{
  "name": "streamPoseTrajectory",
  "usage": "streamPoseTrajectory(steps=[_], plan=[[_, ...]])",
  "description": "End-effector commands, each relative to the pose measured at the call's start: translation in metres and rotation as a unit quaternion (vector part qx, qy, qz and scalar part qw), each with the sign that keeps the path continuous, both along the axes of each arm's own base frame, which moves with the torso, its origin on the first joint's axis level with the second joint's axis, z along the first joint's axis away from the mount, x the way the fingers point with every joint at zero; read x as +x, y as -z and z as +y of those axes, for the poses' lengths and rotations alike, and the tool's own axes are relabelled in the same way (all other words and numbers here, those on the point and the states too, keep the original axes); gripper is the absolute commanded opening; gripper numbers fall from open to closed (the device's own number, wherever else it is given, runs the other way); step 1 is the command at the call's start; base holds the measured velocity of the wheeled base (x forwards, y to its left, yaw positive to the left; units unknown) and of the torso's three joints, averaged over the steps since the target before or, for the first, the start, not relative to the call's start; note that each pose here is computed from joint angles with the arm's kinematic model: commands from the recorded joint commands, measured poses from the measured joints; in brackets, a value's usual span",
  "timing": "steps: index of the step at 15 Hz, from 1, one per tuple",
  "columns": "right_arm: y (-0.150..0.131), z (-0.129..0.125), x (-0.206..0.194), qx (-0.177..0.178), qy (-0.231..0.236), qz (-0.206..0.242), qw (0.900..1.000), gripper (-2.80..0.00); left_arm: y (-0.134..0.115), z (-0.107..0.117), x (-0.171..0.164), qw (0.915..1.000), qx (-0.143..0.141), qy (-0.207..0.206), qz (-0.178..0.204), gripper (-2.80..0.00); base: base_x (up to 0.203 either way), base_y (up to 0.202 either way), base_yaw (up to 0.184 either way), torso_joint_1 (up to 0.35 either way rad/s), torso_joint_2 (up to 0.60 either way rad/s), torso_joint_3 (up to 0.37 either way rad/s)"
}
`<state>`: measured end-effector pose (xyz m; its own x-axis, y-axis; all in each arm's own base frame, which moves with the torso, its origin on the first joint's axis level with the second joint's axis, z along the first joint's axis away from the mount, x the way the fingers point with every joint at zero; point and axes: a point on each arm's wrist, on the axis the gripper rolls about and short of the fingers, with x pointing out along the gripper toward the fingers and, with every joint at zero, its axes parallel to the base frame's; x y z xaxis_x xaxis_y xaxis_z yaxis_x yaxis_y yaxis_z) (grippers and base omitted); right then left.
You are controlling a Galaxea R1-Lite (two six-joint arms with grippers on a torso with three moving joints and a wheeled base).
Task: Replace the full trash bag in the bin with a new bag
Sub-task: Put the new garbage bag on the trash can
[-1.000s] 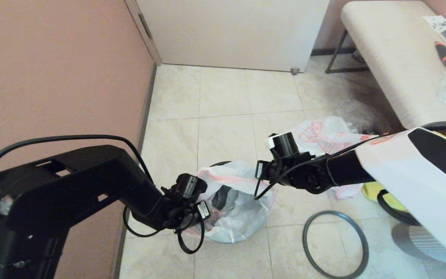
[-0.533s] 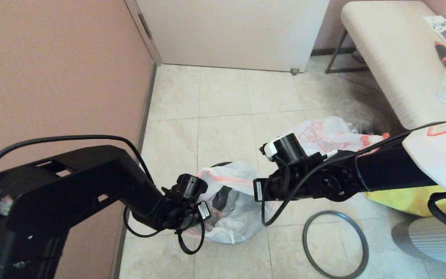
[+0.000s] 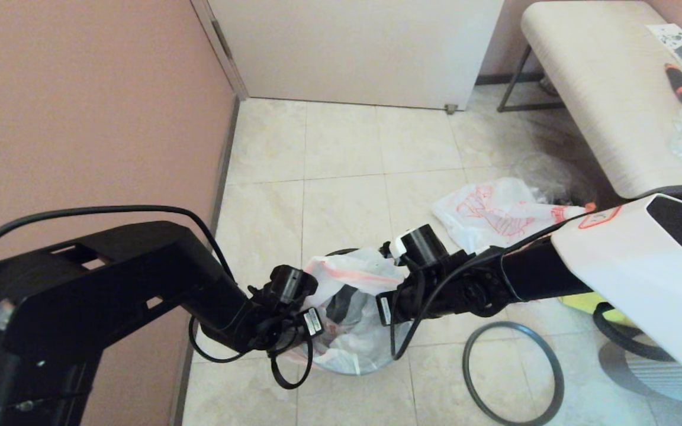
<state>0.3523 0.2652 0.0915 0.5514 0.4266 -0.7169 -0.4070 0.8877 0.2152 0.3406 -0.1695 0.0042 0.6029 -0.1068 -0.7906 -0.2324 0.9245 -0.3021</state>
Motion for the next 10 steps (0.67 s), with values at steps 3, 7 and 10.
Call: streamPoseTrajectory(steps=[3,7,10], plan=[[0.016,0.022,0.007,0.039,0.010,-0.038,0.998,-2.80,-0.002,0.000,-0.002,1.0000,-0.007,0.001,-0.003,-2.80,0.000,0.000,0.000,0.000,0.00,0.000],[0.005,0.018,0.024,0.091,0.074,-0.108,0.987,-2.80,-0.004,0.000,-0.004,0.9999,-0.013,0.008,-0.004,-2.80,0.000,0.000,0.000,0.000,0.00,0.000],[-0.006,0.005,0.038,0.111,0.097,-0.139,0.979,-2.80,-0.007,0.001,-0.007,0.9996,-0.022,0.020,0.001,-2.80,0.000,0.000,0.000,0.000,0.00,0.000]])
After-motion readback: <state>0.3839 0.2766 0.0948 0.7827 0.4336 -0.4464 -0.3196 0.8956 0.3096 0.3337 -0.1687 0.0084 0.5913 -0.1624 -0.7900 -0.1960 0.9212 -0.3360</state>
